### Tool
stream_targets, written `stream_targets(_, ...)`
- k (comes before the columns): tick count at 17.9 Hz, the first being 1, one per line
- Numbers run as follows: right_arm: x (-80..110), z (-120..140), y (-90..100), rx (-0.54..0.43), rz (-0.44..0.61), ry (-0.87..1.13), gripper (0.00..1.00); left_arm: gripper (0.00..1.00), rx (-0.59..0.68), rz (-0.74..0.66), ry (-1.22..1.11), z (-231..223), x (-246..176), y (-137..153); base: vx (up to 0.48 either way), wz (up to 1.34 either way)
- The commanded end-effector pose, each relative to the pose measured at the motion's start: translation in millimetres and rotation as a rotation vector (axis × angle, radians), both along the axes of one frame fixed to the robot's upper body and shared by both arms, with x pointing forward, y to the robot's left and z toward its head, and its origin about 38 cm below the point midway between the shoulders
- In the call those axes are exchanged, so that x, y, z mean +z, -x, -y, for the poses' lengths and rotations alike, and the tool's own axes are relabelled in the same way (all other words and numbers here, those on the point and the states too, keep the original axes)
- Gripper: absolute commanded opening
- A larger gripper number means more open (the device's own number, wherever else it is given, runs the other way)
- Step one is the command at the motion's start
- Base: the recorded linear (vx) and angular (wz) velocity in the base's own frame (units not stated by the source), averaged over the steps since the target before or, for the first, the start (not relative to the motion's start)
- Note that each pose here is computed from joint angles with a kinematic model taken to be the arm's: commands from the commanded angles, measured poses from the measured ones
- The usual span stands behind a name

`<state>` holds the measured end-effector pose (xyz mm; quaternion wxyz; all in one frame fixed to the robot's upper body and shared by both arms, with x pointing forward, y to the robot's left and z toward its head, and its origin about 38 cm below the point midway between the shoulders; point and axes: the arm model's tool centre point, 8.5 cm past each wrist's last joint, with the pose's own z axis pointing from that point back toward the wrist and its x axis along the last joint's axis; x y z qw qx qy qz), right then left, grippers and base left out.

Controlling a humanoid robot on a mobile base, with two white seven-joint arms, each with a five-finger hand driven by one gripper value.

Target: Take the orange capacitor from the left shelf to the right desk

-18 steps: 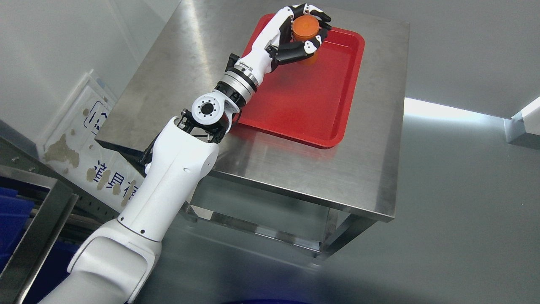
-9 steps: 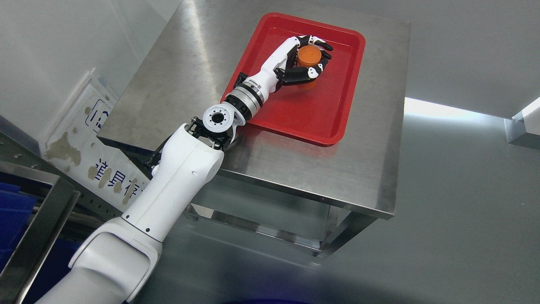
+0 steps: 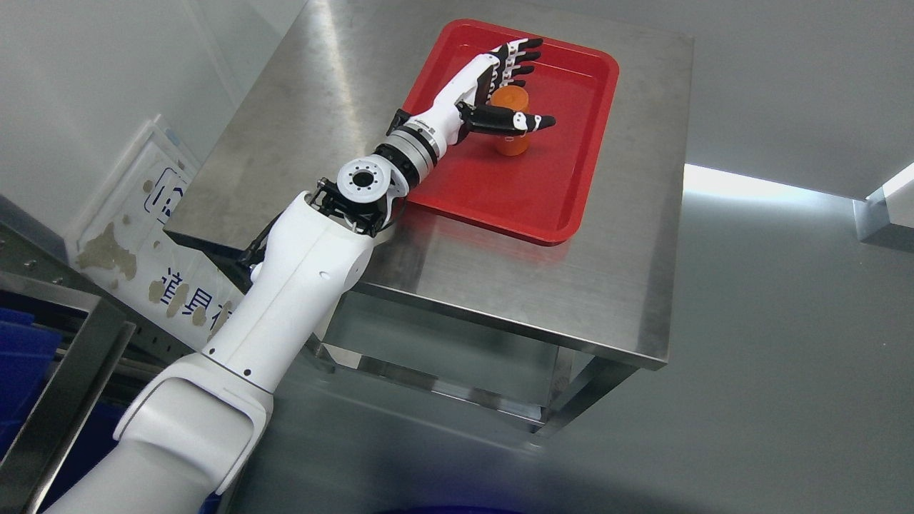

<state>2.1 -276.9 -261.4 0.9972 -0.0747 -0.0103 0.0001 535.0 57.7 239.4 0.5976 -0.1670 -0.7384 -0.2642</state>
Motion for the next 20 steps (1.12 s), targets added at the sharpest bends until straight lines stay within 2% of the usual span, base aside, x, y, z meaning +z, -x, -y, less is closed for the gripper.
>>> stream_targets(1, 1.0, 11.5, -4.1, -0.012, 0.017, 0.018, 1.0, 1.0, 0.139, 0.166, 0.226, -74.6, 93.6, -12.2, 0.0, 0.0)
stream_targets(5, 1.0, 11.5, -4.1, -0.012, 0.017, 0.018, 1.0, 1.0, 0.253, 0.236, 0.369, -133.7, 123.3, -7.2, 0.0, 0.0)
stream_targets(8, 1.0, 11.5, -5.1, -0.012, 0.018, 0.018, 1.0, 1.0, 0.29, 0.166, 0.382, -149.8, 83.7, 8.3, 0.0, 0.0)
stream_targets(12, 1.0, 11.5, -4.1, -0.012, 0.017, 0.018, 1.0, 1.0, 0.265, 0.099, 0.354, -148.2, 28.4, 37.0, 0.0, 0.0)
stream_targets(15, 1.0, 11.5, -4.1, -0.012, 0.017, 0.018, 1.0, 1.0, 0.335, 0.097, 0.374, -151.6, 19.3, 38.5, 0.0, 0.0)
stream_targets(17, 1.0, 11.5, -4.1, -0.012, 0.017, 0.018, 1.0, 1.0, 0.472, 0.123, 0.42, -148.4, 15.3, 40.6, 0.0, 0.0)
stream_targets(18, 1.0, 11.5, -5.1, -0.012, 0.018, 0.018, 1.0, 1.0, 0.493, 0.123, 0.429, -146.6, 7.9, 46.5, 0.0, 0.0)
stream_targets(20, 1.0, 11.5, -4.1, -0.012, 0.017, 0.018, 1.0, 1.0, 0.456, 0.128, 0.426, -142.1, -1.3, 67.7, 0.0, 0.0)
